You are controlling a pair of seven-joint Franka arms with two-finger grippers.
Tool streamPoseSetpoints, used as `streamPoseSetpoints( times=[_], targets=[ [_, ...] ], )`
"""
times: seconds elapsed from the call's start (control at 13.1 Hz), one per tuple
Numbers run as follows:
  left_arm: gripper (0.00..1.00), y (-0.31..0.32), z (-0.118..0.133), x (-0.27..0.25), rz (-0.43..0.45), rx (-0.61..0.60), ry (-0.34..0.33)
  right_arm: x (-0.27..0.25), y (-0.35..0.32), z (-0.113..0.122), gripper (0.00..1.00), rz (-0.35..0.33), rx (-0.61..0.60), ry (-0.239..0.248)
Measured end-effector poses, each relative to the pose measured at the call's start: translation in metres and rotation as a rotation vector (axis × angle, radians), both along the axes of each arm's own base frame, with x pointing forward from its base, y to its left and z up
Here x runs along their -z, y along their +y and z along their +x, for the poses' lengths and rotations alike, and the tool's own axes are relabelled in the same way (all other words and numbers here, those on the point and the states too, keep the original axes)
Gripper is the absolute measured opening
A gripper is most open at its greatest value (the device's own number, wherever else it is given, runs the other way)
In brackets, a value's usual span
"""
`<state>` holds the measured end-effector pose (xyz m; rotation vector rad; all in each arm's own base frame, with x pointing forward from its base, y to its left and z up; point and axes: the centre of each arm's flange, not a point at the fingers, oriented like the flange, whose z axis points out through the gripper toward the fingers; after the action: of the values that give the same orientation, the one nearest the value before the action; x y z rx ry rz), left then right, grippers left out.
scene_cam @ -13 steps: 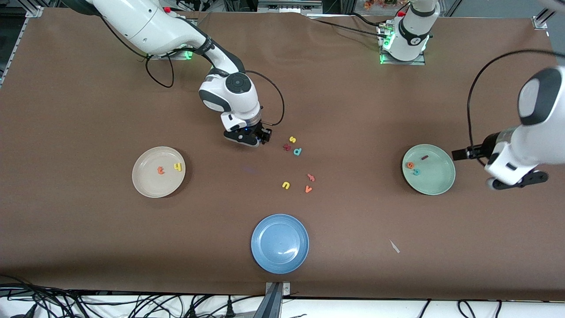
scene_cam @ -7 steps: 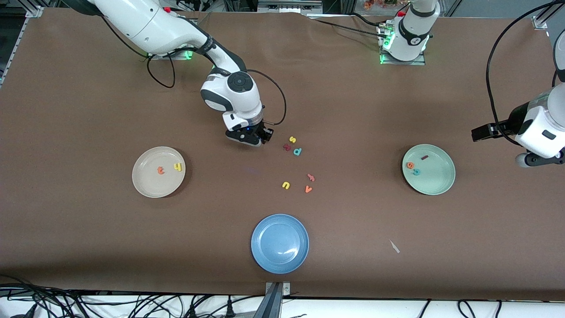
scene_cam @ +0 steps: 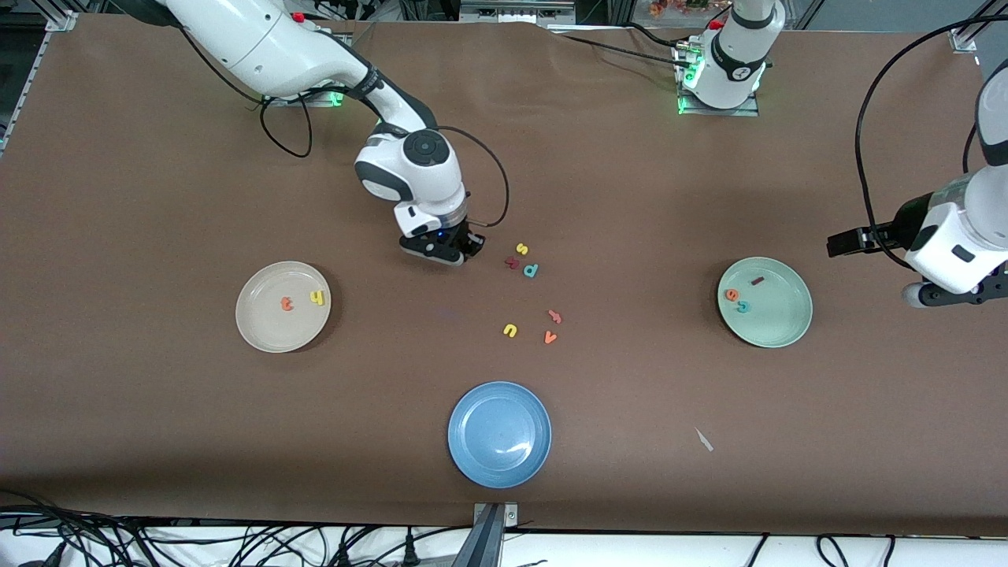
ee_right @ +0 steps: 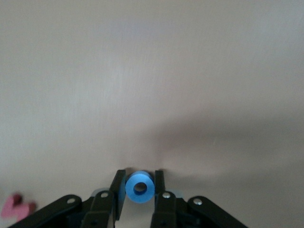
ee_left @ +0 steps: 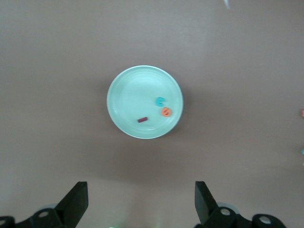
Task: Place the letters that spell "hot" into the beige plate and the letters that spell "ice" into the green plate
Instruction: 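Grasp the blue o with the right gripper while the left gripper returns to rest, then lower the blue o onto the beige plate and open the right gripper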
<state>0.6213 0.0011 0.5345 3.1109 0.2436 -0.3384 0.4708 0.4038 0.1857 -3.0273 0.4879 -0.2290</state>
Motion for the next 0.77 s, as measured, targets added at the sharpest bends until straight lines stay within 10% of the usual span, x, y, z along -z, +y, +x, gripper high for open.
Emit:
streamPoseSetpoints(
  times=[0.31,0.77],
  targets=[
    [0.94,0.005,0.002,-0.008,-0.035,0.041,-0.037,-0.05,-0.082,0.061,0.28,-0.064,-0.088,-0.055],
    [1.0,0.004,0.004,-0.007,-0.035,0.045,-0.056,-0.097,-0.209,0.106,0.28,-0.102,-0.339,0.1]
  ],
)
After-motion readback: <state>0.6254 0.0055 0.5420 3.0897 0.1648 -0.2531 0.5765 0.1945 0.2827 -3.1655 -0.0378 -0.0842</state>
